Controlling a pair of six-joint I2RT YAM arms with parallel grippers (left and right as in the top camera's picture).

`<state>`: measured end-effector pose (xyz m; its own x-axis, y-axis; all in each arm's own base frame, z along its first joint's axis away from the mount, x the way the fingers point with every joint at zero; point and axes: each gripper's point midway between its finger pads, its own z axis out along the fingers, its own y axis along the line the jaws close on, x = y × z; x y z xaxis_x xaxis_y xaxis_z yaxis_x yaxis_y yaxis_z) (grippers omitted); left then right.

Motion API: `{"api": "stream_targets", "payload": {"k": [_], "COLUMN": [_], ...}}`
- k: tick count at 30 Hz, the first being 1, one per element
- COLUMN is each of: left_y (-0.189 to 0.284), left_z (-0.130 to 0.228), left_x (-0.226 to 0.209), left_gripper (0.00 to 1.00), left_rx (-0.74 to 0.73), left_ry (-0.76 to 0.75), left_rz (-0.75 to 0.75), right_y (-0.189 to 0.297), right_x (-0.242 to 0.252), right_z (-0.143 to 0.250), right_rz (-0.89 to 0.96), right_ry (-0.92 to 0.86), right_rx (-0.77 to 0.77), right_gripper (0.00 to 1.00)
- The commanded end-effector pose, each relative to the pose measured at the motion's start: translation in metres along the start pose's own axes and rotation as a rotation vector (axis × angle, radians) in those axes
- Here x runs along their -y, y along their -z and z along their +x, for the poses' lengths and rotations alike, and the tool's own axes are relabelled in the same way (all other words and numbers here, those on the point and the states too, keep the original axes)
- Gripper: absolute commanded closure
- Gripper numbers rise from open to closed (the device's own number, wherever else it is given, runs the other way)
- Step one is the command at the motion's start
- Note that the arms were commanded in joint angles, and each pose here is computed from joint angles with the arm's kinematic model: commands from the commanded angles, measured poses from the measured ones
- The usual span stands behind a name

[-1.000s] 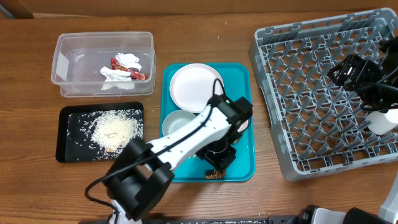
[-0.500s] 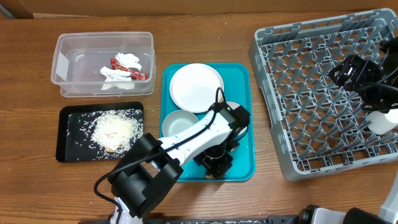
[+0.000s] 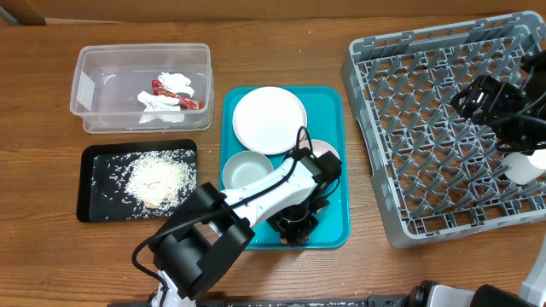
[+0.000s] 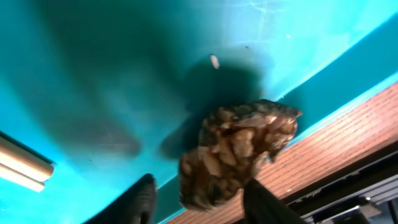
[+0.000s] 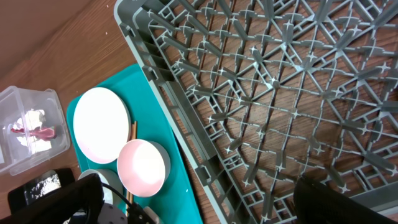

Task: Sort waste into correct bins and load items into the dishwasher
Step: 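Reach the left gripper to the brown food scrap on the teal tray and grasp, then carry the food scrap left and drop it onto the black tray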

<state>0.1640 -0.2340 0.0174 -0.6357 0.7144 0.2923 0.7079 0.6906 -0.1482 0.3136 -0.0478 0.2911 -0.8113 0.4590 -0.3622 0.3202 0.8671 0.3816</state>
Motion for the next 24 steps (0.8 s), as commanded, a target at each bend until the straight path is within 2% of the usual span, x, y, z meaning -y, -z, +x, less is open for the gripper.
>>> {"api": "stream_targets", "payload": {"k": [1,10,15,18,24], "left_y": [-0.006,-0.006,-0.005,0.006,0.055], "left_z": [0.002,0.005,0.005,0.004,-0.005], "left_x": [0.0,0.001,-0.002,-0.012,-0.022], "left_gripper": [0.62,0.96,0.96,0.96,0.96], "left_rx": [-0.016,-0.029,-0.026,0.003,0.174], "left_ry": [-0.016,-0.016,0.017,0.068,0.116], "left_rz": [-0.005,-0.007,-0.021,-0.09,-0.167], "right_y": [0.002,0.002,0.002,0.002,0.002], "right_x": [-0.001,-0.001,-0.001,-0.001,0.0], "right_z": [-0.002,-0.002,-0.002,-0.001,-0.001], "right_rz": [0.004,0.004,0.004,0.005,0.005], "right_ry": [0.014,0.014,0.014,0.013,0.012], "right_rx": [0.013,0.013,0.012,0.01,0.009], "right_gripper": [0.0,0.0,0.0,0.0,0.0]}}
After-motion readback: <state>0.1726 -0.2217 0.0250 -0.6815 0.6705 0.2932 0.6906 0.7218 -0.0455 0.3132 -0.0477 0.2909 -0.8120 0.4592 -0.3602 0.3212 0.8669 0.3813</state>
